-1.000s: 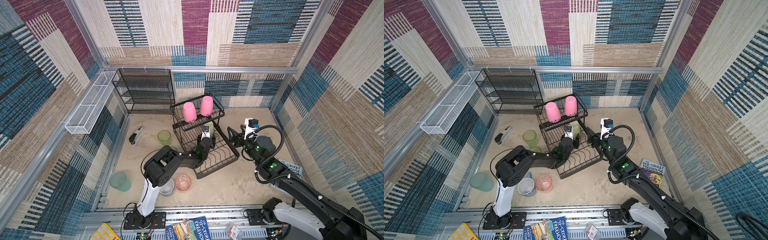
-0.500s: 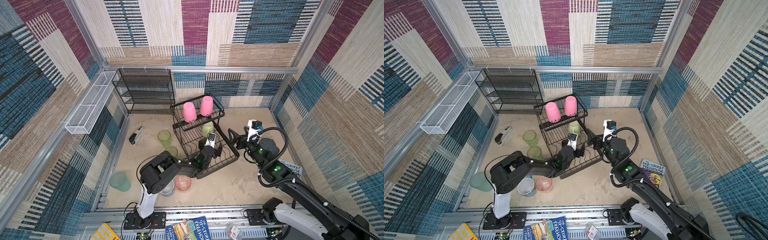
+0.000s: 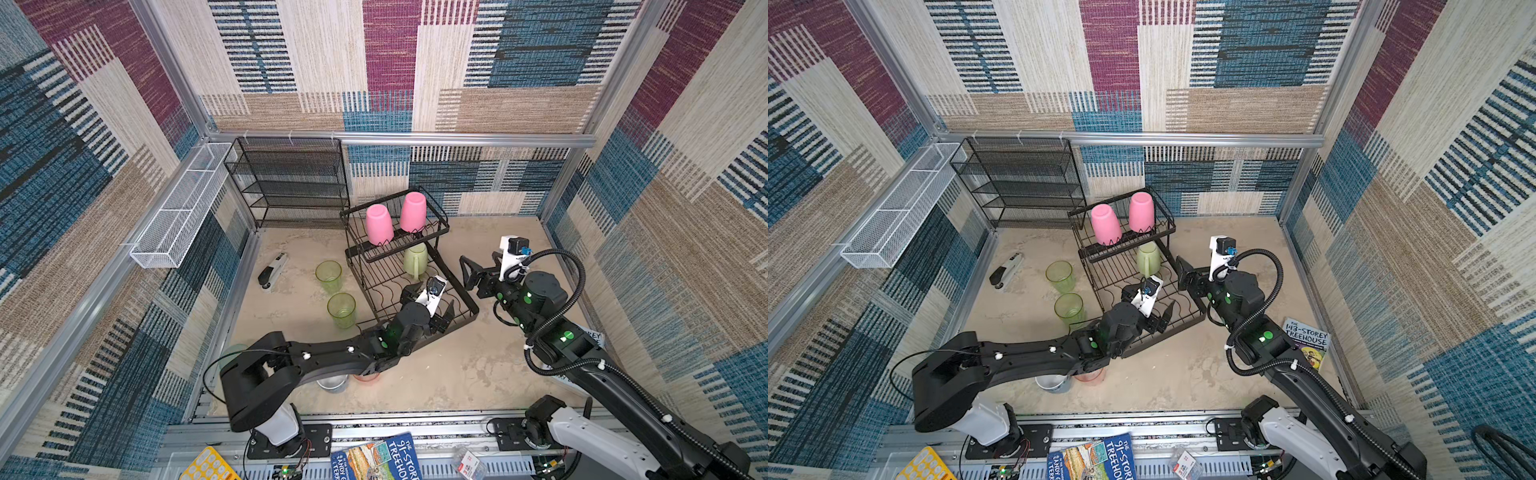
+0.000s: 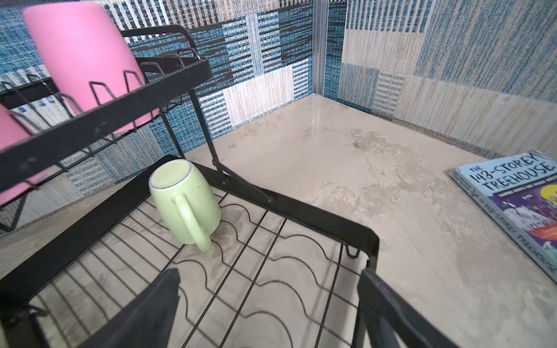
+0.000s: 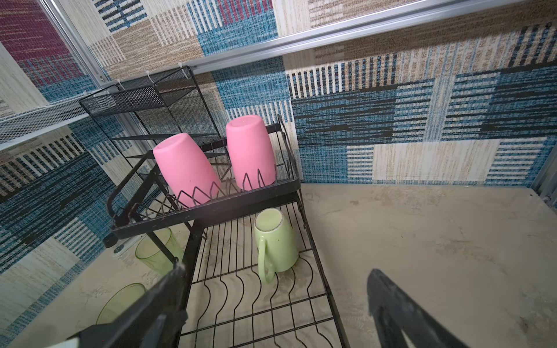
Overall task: Load cups into a dish rack
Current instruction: Pick up the cup from the bottom-center of the table.
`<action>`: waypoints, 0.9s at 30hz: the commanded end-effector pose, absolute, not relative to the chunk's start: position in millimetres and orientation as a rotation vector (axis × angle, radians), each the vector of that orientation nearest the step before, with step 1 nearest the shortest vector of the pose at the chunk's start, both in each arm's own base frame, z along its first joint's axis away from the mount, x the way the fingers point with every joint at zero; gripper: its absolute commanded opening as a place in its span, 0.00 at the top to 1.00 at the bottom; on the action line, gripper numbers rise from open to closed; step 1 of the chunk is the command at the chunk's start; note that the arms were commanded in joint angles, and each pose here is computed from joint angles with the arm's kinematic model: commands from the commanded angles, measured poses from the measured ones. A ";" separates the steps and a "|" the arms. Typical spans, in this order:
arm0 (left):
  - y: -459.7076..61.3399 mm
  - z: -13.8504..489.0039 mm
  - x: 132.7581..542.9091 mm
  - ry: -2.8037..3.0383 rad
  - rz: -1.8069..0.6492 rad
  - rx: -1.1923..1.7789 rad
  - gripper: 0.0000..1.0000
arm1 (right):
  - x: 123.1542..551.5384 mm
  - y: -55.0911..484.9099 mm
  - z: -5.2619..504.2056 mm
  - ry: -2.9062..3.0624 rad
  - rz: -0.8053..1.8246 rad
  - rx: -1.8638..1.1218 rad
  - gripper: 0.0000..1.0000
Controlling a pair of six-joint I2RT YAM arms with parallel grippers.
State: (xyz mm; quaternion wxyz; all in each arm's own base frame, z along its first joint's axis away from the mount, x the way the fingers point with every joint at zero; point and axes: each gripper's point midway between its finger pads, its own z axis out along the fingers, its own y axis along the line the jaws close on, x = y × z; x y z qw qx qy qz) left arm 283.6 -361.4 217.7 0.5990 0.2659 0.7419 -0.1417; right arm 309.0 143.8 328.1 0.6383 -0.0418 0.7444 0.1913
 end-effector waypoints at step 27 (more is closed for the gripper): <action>-116.1 256.9 256.1 2.212 -0.158 0.120 0.09 | 246.4 330.3 245.8 1.888 0.637 -0.777 0.25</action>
